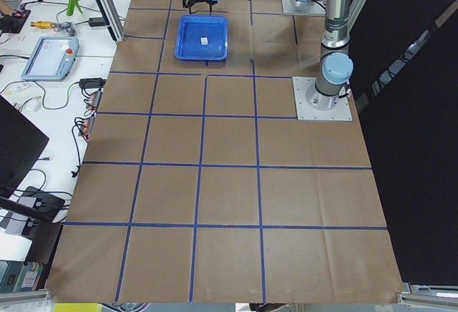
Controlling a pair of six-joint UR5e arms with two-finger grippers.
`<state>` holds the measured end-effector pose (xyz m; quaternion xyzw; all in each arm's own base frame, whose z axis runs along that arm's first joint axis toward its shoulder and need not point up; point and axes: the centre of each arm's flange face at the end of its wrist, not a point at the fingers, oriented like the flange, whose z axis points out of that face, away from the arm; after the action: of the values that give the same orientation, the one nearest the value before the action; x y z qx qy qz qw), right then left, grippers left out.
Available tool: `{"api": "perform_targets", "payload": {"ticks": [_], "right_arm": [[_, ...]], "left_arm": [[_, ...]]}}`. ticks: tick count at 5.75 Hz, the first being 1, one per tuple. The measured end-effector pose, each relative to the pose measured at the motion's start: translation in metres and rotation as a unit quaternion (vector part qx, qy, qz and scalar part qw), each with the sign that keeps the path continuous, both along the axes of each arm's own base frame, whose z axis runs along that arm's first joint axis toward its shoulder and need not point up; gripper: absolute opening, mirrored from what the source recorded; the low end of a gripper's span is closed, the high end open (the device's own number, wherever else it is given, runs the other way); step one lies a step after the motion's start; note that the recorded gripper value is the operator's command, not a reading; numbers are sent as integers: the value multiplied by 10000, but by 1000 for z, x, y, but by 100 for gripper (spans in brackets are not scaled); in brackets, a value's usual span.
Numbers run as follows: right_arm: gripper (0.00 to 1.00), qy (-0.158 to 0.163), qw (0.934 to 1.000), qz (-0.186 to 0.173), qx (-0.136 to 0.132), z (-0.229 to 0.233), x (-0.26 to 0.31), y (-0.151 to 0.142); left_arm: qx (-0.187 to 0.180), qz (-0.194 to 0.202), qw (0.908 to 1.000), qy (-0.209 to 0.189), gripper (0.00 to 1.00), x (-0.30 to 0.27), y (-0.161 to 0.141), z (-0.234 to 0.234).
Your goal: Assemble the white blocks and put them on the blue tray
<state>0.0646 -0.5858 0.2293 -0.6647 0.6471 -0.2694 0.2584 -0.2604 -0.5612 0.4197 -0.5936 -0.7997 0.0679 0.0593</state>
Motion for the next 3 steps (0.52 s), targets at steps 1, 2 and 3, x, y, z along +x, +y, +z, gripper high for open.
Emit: {"api": "perform_targets", "payload": {"ticks": [1, 2, 3], "right_arm": [[36, 44, 9998, -180, -117, -4, 45, 5], [36, 47, 9992, -322, -217, -10, 87, 11], [36, 22, 9989, -401, -257, -22, 115, 14]], "left_arm": [[-7, 605, 9982, -12, 99, 12, 9, 22], [0, 1534, 9882, -15, 99, 34, 15, 42], [28, 2518, 9678, 36, 99, 57, 23, 61]]}}
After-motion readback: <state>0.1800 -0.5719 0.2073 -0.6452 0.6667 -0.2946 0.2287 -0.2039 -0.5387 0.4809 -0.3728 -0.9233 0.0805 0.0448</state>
